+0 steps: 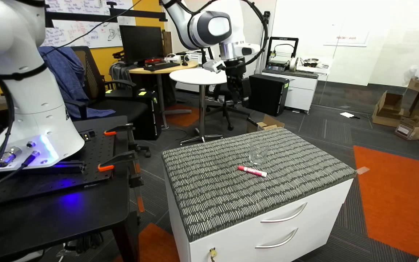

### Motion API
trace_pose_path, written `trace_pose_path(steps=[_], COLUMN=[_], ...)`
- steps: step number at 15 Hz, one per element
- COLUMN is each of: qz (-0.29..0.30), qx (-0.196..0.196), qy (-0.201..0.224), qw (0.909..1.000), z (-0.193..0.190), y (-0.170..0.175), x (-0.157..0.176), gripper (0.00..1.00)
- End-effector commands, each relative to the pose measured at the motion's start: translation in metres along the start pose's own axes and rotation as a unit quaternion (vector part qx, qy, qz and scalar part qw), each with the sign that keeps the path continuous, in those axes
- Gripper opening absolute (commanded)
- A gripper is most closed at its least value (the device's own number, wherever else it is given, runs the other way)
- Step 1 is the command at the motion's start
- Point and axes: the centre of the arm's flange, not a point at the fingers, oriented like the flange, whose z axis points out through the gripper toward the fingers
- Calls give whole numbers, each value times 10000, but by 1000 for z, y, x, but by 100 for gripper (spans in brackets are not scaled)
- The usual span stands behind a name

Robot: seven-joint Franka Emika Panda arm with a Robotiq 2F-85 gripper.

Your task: Move the glass away from the marker

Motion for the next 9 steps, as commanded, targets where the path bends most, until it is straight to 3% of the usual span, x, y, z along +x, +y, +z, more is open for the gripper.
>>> trace_pose_path(steps=[1,9], qz=[-288,-962], qx=[72,260], qy=[-4,-125], qw=[9996,9949], z=[29,87], y=[5,-1], x=[27,58], gripper=[100,100])
